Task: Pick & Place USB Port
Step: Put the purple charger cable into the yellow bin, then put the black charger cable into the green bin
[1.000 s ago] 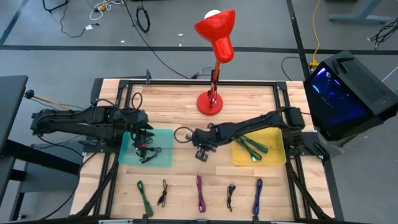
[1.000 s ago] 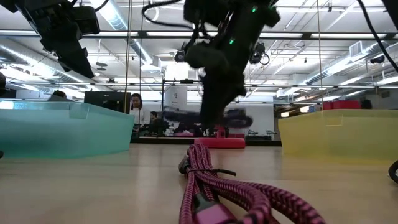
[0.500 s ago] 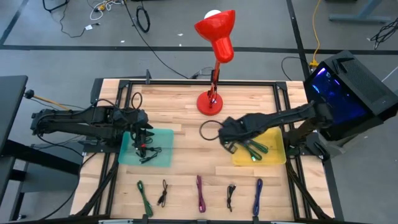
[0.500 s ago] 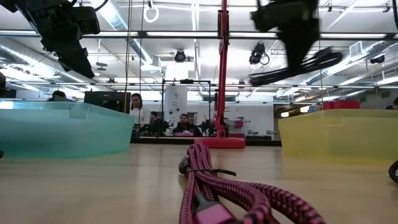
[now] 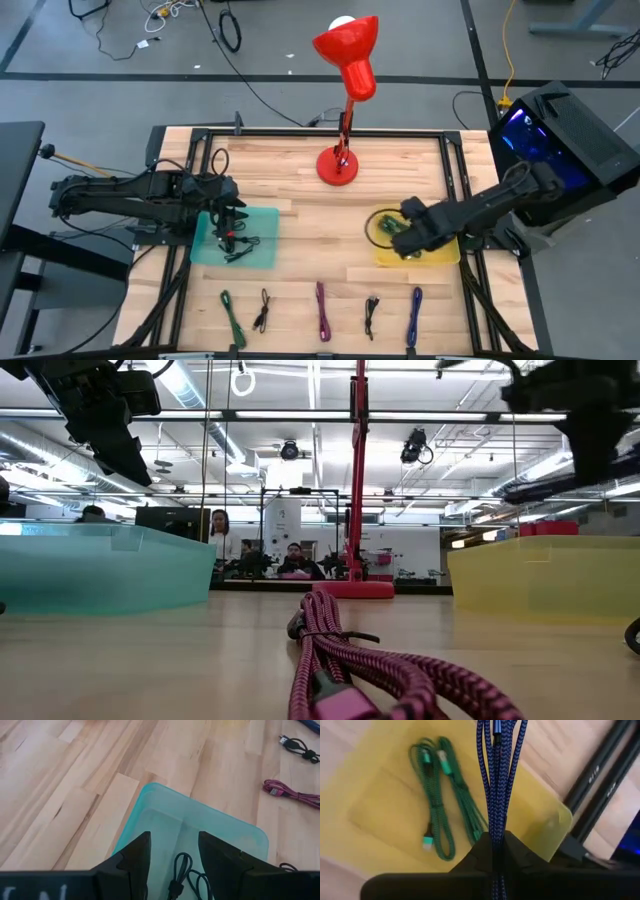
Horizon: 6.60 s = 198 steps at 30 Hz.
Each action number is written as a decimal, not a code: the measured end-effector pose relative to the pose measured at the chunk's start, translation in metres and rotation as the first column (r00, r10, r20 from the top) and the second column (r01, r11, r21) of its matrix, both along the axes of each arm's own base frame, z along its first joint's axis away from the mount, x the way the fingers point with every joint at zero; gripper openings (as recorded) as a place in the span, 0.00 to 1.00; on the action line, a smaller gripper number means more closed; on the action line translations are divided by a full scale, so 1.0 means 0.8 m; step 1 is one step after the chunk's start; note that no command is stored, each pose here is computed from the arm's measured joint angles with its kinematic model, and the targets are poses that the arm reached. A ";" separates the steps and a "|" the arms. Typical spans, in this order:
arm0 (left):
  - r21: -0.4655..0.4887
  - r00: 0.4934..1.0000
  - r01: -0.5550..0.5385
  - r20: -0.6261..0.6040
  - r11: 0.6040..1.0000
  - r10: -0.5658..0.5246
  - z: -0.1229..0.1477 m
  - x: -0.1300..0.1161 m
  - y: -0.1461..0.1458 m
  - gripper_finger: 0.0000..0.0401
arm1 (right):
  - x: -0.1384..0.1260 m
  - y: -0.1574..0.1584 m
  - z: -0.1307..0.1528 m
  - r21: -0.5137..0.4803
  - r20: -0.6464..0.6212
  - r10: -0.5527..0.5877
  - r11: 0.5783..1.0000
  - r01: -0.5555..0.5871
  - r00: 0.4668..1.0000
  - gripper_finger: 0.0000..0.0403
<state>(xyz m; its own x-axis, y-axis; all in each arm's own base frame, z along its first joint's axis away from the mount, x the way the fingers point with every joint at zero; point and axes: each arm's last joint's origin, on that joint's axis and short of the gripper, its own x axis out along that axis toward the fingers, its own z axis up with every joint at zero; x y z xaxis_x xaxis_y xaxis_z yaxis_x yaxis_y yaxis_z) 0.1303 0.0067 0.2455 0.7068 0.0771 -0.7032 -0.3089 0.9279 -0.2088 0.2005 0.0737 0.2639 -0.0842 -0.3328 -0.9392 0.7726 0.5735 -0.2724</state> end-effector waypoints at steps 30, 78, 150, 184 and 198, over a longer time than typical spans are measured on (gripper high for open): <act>0.031 0.999 -0.033 0.020 0.999 0.033 0.002 0.002 0.002 0.43 | -0.043 -0.013 -0.098 0.114 0.221 -0.020 0.993 -0.005 0.975 0.32; 0.018 0.999 -0.030 0.044 0.999 0.029 0.004 0.004 0.001 0.43 | -0.059 0.194 -0.093 0.578 0.252 -0.422 0.787 0.215 0.871 0.04; 0.031 0.999 -0.029 0.037 0.999 0.028 0.003 0.003 0.002 0.43 | -0.067 0.134 -0.061 0.411 0.354 -0.243 0.908 0.083 0.903 0.00; 0.091 0.997 -0.071 0.036 0.993 0.068 0.004 0.003 0.004 0.43 | -0.039 0.003 -0.045 -0.079 0.077 0.185 0.981 -0.179 0.980 0.00; 0.090 0.997 -0.071 0.036 0.993 0.068 0.004 0.003 0.004 0.43 | -0.023 0.008 -0.055 -0.079 0.134 0.168 0.984 -0.159 0.977 0.36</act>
